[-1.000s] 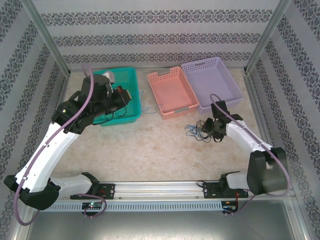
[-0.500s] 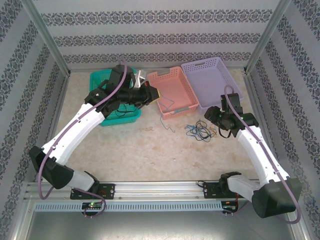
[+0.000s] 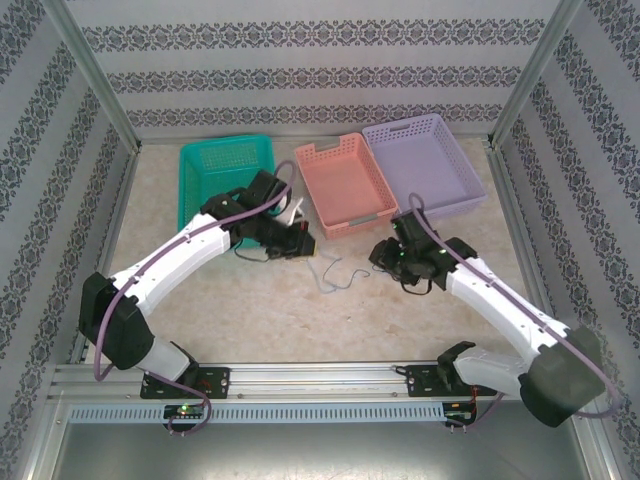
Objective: Untangle the cables
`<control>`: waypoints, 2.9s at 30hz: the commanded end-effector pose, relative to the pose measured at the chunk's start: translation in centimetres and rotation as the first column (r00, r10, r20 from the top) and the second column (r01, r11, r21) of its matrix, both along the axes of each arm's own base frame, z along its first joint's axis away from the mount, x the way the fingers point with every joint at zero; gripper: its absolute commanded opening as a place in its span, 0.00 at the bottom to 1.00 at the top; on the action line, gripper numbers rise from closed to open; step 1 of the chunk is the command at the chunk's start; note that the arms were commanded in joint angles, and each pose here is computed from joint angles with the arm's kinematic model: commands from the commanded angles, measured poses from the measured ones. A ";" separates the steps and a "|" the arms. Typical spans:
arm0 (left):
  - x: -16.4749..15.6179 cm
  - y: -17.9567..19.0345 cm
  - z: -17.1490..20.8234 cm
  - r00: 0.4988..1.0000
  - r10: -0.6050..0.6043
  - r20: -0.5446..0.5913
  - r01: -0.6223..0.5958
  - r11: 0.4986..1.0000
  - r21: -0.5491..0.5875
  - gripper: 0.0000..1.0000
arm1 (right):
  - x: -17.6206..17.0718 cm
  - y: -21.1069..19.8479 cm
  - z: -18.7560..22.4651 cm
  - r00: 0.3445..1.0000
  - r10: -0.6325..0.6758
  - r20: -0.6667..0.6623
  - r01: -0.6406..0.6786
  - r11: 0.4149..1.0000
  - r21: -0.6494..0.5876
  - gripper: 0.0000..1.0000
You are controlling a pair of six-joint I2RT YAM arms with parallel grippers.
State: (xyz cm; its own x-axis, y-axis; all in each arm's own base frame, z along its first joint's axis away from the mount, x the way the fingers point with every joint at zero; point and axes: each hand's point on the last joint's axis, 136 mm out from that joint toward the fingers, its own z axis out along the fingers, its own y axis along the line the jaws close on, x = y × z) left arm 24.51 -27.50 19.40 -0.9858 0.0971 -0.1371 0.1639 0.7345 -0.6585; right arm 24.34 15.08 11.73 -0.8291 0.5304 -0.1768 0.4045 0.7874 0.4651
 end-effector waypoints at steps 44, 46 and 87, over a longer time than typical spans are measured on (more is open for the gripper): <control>-2.5 0.2 -6.2 0.983 -0.159 0.089 0.150 0.983 0.103 0.00 | 13.0 -4.1 19.0 0.863 -0.160 0.479 0.160 0.986 0.040 0.00; -1.8 -1.1 -5.6 0.983 -0.149 0.105 0.140 0.986 0.088 0.00 | 13.5 -3.7 21.7 0.831 -0.129 0.542 0.125 0.991 0.046 0.00; 1.8 4.3 14.1 0.777 0.295 0.555 -0.276 0.954 -0.121 0.69 | 23.0 -13.7 40.7 0.454 -0.155 0.878 0.246 0.968 0.044 0.00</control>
State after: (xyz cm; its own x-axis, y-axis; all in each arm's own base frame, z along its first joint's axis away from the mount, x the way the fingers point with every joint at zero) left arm 26.62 -23.68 34.27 -0.6997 -0.1873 -0.6895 0.3337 0.7676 -0.5472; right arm 46.94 2.08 50.98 -0.1306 0.6134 -0.7789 0.0224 0.7872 0.6163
